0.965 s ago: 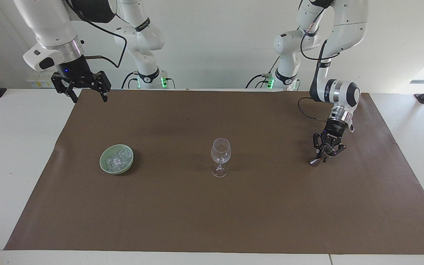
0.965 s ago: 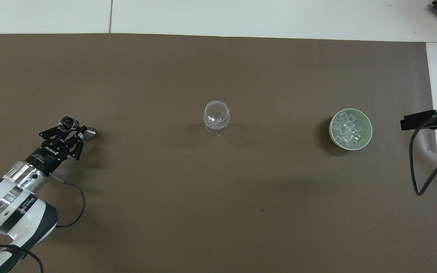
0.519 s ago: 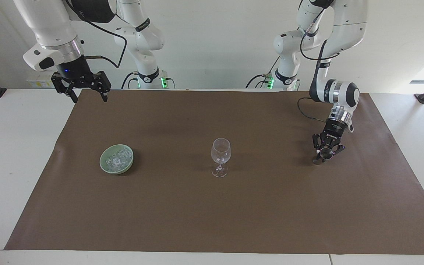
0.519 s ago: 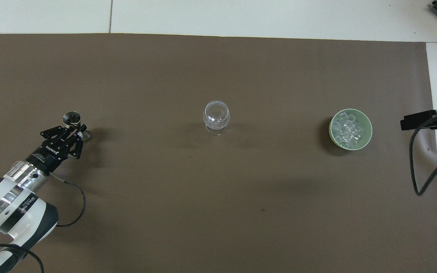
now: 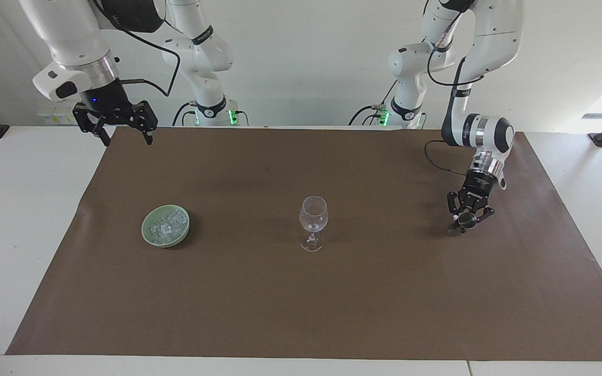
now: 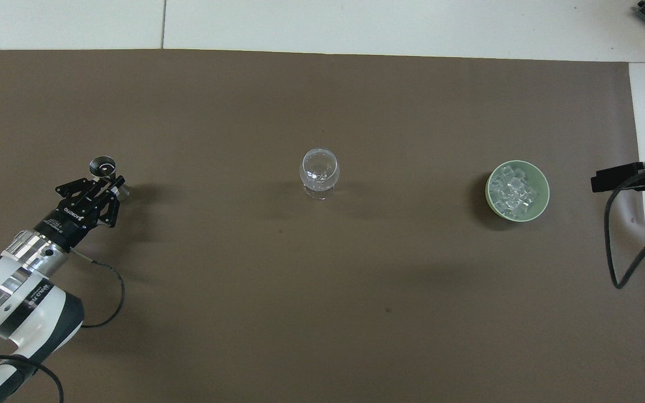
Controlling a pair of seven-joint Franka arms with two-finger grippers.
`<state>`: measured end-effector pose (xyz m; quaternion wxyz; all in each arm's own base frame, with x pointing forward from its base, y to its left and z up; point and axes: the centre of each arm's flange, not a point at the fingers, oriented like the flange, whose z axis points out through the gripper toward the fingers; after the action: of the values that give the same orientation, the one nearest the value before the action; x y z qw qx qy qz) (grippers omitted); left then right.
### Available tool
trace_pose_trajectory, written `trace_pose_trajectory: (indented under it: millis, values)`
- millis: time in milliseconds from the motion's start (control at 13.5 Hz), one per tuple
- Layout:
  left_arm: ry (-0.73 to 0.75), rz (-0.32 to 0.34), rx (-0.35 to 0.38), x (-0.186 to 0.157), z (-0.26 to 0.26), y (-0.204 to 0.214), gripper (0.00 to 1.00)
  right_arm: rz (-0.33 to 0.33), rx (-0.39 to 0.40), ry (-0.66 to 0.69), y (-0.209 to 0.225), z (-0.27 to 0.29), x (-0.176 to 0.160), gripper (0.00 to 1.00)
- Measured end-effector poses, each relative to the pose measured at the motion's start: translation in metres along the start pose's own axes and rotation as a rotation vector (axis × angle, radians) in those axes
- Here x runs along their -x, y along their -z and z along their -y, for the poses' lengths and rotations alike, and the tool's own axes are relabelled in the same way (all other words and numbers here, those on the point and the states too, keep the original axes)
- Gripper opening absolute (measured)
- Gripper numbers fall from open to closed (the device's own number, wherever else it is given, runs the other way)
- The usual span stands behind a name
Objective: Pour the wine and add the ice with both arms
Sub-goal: 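Close the left gripper on the silver jigger and lift it, then carry the jigger with the left gripper toward the clear wine glass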
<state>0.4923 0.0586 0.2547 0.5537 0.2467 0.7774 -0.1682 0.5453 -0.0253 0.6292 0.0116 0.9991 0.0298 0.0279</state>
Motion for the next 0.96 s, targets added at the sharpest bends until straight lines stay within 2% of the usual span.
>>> trace_pose_trajectory:
  millis: [668, 965]
  values:
    - [-0.065, 0.094, -0.077, 0.055, 0.028, -0.046, 0.22, 0.0, 0.0, 0.0, 0.0, 0.0, 0.0, 1.0]
    - [-0.109, 0.099, -0.096, 0.091, 0.06, -0.066, 0.22, 0.0, 0.0, 0.0, 0.0, 0.0, 0.0, 1.0]
